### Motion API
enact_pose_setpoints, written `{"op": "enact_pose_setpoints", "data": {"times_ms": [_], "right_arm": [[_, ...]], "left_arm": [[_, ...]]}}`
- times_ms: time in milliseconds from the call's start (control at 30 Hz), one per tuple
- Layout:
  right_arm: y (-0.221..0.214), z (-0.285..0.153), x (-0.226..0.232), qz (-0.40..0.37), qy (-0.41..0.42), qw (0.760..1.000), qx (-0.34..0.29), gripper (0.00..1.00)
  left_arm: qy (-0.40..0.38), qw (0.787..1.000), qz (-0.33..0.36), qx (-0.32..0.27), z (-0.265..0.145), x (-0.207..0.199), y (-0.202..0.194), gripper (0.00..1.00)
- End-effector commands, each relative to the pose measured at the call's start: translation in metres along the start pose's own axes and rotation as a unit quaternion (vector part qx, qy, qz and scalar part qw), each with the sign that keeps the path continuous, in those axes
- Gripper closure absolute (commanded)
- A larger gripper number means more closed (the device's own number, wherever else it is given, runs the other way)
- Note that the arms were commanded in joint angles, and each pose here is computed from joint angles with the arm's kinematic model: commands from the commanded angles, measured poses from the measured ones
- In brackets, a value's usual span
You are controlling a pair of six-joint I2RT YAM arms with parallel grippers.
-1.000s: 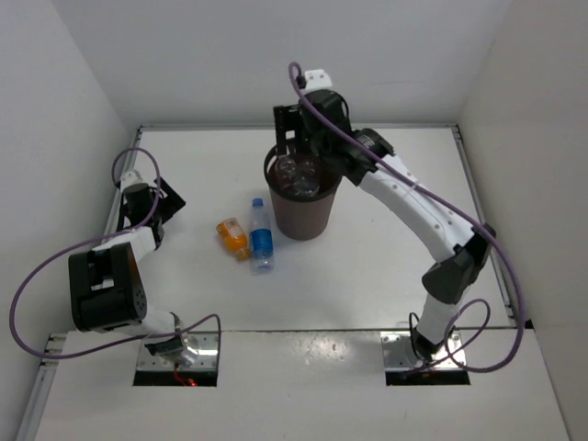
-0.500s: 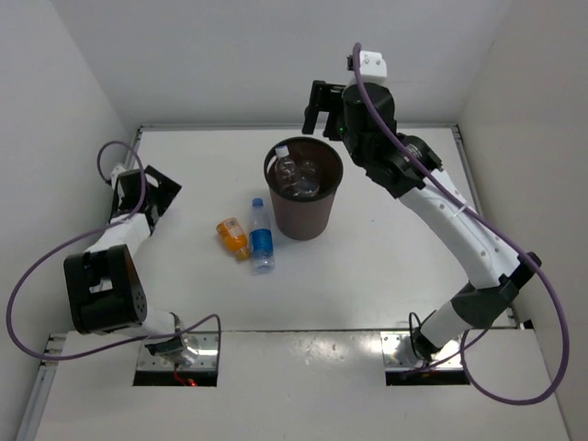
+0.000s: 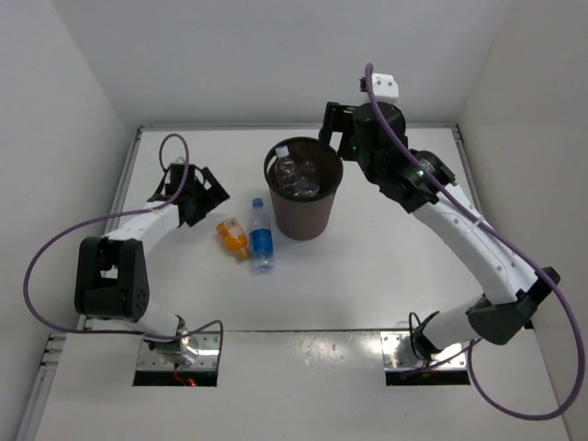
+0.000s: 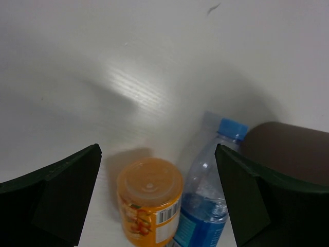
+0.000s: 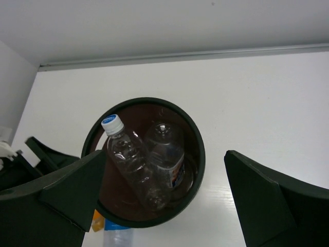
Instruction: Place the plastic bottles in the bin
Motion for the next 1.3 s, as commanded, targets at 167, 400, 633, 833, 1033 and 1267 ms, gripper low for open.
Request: {"op": "enact_pose_setpoints", "data": {"times_ms": [167,400,633,833,1033,1267], "right_arm": [[0.01,-0.028,-0.022,0.035,-0.017,0.999,-0.027,0.01],[0.009,-0.033,-0.032,0.046,-0.032,0.998,-0.031,0.01],[0.002,-0.03,-0.033,0.05,-0.035,0.998,-0.024,0.01],[-0.002,-0.029,-0.031,0.052,-0.028,0.998,-0.016,0.01],[-0.008,-0.024,-0.032,0.054,-0.028,0.998,-0.006,0.01],[-0.012,-0.023,-0.029,0.066,-0.022,0.998,0.002,0.01]], "left_arm": [[0.002,0.998,0.046,0.042,0.002,-0.007,-0.03,0.0],[0.011,0.994,0.073,0.076,0.004,-0.012,-0.063,0.0],[0.038,0.99,0.075,0.11,0.002,0.002,-0.096,0.0],[0.041,0.991,0.075,0.1,-0.003,0.003,-0.093,0.0],[0.066,0.989,0.069,0.11,-0.01,0.012,-0.098,0.0],[0.082,0.988,0.067,0.114,-0.02,0.021,-0.102,0.0]]}}
Point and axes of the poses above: each gripper's point midway between its finger pads, its own z axis out along the fingers, its own x axis along the line the jaws close on, y = z × x, the point moved 5 cm from there along -z, back along the fingers, and after that the axes turned 5 degrees about z, right-handed, at the moved point
